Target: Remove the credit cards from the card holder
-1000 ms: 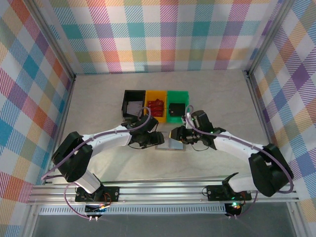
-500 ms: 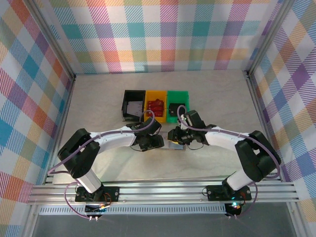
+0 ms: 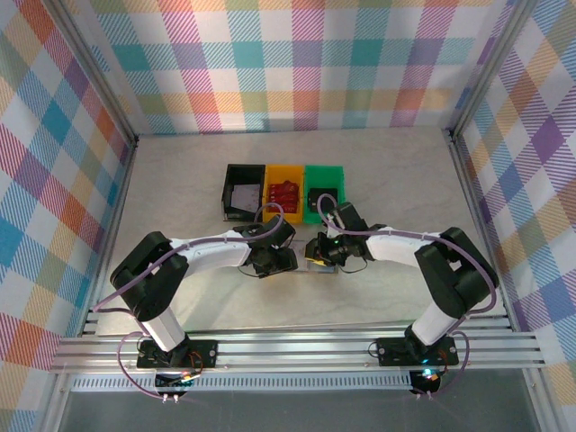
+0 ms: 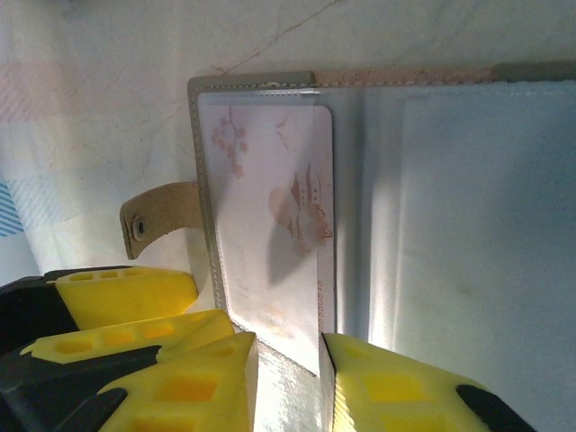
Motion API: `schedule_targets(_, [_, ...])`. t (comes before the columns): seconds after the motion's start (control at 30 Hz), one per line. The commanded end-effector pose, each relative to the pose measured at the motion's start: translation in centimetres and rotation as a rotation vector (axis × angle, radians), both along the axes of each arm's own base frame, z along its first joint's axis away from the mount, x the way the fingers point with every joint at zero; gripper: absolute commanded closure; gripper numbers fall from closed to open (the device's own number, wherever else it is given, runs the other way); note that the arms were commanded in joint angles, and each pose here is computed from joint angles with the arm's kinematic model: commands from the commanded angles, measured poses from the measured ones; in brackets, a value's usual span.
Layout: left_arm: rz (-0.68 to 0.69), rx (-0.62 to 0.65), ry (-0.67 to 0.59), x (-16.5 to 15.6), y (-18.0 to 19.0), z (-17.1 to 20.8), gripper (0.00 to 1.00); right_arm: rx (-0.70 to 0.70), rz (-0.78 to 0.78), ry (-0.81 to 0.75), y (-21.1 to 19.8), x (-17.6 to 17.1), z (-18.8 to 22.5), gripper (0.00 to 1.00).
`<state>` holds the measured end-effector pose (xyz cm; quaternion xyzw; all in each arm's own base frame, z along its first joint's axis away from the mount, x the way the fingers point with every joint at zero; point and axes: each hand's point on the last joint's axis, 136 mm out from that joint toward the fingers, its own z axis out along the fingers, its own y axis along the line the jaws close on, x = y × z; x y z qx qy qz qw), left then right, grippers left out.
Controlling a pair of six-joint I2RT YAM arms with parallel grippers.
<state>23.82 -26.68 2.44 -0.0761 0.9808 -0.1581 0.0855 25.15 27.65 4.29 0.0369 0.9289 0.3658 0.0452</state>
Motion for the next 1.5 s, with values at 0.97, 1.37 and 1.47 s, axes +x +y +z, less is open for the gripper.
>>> schedule_targets(0.97, [0.012, 0.223, 0.066, -2.1, 4.0, -3.7, 0.41, -0.115, -0.015, -0.011, 0.2, 1.1, -1.9, 0.79])
schedule_targets(1.37, [0.011, 0.204, 0.111, -3.2, 3.9, -6.1, 0.41, -0.065, 0.032, -0.059, 1.4, 1.0, -1.8, 0.79])
schedule_targets(1.47, [0.013, 0.202, 0.127, -3.5, 3.9, -6.9, 0.42, -0.033, 0.041, -0.071, 1.7, 0.9, -1.7, 0.81])
